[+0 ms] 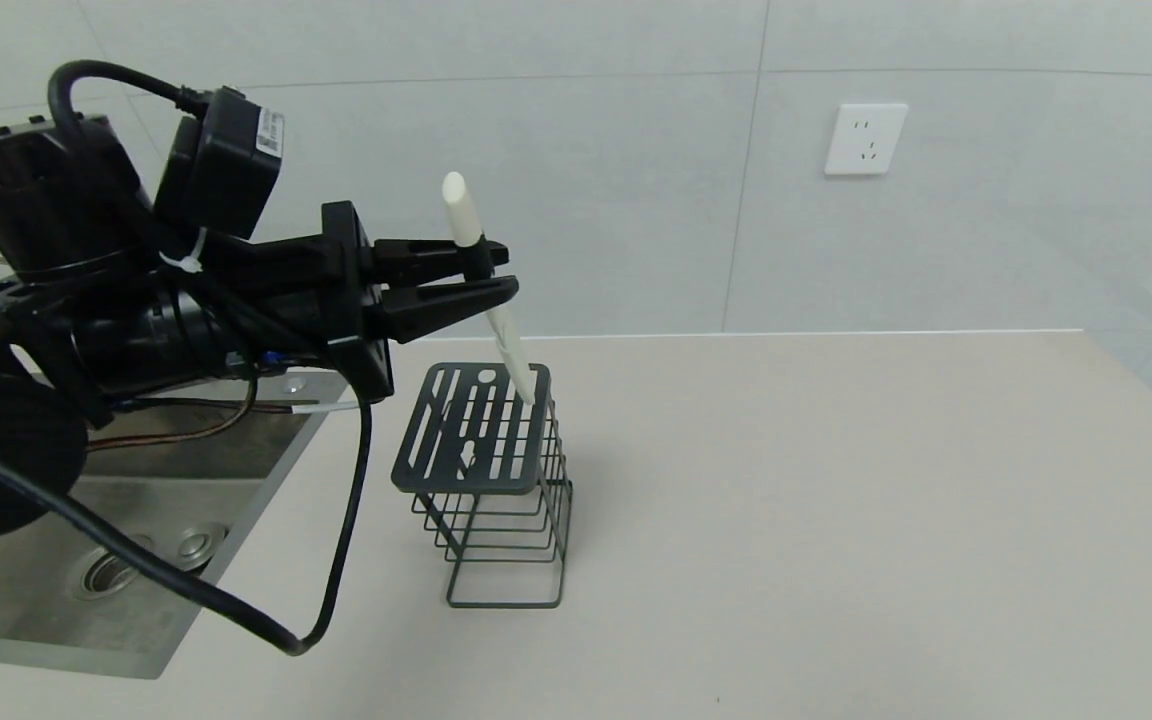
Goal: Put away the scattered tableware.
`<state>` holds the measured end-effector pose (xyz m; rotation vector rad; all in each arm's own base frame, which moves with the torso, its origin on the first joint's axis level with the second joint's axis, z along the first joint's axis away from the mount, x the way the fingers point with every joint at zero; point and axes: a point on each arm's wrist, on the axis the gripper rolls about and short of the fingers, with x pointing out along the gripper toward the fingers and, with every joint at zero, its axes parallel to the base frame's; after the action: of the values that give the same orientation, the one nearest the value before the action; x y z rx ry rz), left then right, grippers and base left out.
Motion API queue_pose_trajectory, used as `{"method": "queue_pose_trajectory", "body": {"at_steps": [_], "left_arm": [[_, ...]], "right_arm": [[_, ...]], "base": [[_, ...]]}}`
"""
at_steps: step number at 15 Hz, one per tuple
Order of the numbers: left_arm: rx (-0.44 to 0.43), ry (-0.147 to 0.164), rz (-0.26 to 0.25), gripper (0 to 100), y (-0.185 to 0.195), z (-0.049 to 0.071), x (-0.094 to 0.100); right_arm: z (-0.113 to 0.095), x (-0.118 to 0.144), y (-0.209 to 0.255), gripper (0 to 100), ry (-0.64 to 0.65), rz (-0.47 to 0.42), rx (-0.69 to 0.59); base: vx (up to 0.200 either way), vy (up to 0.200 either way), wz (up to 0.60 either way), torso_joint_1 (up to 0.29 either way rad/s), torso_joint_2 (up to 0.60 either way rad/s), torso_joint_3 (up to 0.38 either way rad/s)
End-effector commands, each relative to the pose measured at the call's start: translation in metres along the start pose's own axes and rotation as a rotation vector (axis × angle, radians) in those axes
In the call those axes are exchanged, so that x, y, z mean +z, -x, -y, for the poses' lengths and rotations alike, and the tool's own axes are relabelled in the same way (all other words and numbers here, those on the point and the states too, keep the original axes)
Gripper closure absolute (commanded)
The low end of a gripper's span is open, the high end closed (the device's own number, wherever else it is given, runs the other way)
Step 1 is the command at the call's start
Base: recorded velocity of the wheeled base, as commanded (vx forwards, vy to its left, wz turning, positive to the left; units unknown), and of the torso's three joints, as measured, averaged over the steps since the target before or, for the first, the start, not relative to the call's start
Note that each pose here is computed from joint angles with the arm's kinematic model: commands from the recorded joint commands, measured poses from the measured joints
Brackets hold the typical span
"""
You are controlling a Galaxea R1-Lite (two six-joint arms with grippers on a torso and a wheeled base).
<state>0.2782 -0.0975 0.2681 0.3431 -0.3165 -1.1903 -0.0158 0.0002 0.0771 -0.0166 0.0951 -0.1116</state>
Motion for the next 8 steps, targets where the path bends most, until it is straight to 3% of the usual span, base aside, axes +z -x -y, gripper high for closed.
{"method": "queue_pose_trajectory", "body": {"at_steps": [1, 5, 8], "left_arm": [[0.010, 0.006, -0.011, 100, 0.001, -0.003, -0.004], [0.010, -0.011, -0.009, 100, 0.004, -0.005, -0.003], [-0.012, -0.047, 0.023, 100, 0.000, -0.013, 0.004]], "right_arm": [[0.000, 0.000, 0.000, 100, 0.000, -0.003, -0.001], [0.000, 0.000, 0.000, 100, 0.000, -0.001, -0.001], [0.000, 0.000, 0.000, 100, 0.000, -0.003, -0.001]], "base": [[0.000, 0.000, 0.00, 0.000, 0.00, 0.000], [0.000, 0.000, 0.00, 0.000, 0.00, 0.000], [0.000, 0.000, 0.00, 0.000, 0.00, 0.000]]}}
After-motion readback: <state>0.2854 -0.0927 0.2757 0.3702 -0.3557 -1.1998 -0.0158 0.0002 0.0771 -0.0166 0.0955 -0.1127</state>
